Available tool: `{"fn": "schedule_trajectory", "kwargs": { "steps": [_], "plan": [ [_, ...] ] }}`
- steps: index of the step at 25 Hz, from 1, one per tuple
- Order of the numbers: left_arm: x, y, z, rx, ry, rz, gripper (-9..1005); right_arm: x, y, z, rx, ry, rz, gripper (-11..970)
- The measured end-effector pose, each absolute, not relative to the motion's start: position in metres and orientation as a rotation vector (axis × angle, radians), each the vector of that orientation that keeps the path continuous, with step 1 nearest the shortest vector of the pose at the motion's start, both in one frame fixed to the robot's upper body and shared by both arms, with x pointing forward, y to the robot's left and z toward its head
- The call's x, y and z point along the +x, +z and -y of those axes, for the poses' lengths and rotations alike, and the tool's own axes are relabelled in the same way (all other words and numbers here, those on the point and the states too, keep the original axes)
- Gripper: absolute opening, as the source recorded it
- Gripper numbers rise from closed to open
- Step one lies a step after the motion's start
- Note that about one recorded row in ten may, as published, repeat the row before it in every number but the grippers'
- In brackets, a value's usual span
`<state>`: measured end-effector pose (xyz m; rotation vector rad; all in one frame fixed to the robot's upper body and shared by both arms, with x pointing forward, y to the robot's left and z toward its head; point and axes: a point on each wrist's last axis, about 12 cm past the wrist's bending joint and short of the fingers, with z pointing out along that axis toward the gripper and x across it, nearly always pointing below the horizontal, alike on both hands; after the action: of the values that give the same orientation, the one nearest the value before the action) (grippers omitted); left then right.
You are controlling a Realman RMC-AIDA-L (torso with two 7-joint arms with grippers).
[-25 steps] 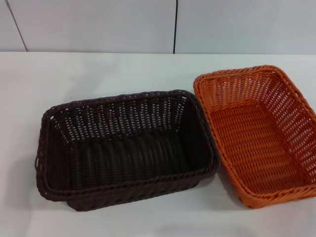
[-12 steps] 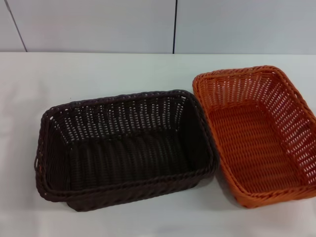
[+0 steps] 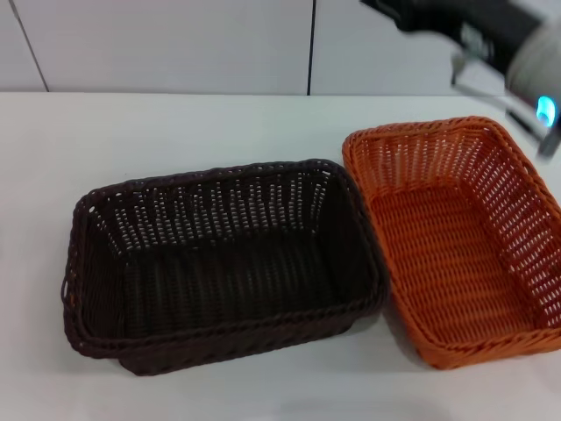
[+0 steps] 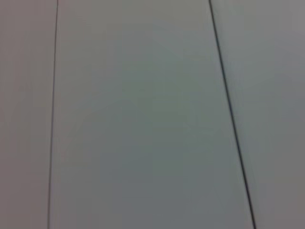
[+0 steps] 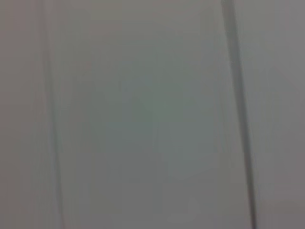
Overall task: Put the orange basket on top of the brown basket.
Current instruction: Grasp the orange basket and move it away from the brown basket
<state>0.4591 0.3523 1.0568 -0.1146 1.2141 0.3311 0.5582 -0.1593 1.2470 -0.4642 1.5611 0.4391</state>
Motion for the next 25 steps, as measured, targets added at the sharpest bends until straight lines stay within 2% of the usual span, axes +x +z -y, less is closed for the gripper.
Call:
{"fn": "schedule_trajectory", "kwargs": {
  "steps": [1, 2, 3, 4, 6, 8, 9, 14, 25],
  "plan": [
    [0.457, 1.052, -0.355, -0.116, 0.343, -1.234, 625, 0.558, 1.247, 0.159, -0.464, 0.439, -1.561, 781],
    [0.451, 1.043, -0.361, -0.124, 0.371, -1.276, 625, 0.555, 1.273, 0.154, -0.586, 0.405, -1.627, 780],
    [0.451, 1.043, -0.361, -0.124, 0.371, -1.276, 625, 0.555, 1.273, 0.154, -0.586, 0.405, -1.627, 780],
    [0.447, 1.035, -0.367, -0.127, 0.398, -1.314, 625, 0.548, 1.285, 0.156, -0.741, 0.353, -1.725, 780],
    [0.446, 1.033, -0.368, -0.126, 0.405, -1.325, 625, 0.543, 1.287, 0.160, -0.828, 0.333, -1.782, 779],
    [0.443, 1.028, -0.373, -0.132, 0.428, -1.359, 625, 0.531, 1.285, 0.164, -1.017, 0.329, -1.891, 779],
    [0.442, 1.025, -0.376, -0.142, 0.439, -1.375, 625, 0.519, 1.277, 0.172, -1.201, 0.318, -2.005, 779],
    [0.439, 1.018, -0.384, -0.188, 0.466, -1.428, 624, 0.498, 1.261, 0.194, -1.378, 0.283, -2.172, 778],
    [0.450, 1.014, -0.385, -0.209, 0.453, -1.482, 625, 0.490, 1.232, 0.205, -1.443, 0.288, -2.361, 775]
  ]
}}
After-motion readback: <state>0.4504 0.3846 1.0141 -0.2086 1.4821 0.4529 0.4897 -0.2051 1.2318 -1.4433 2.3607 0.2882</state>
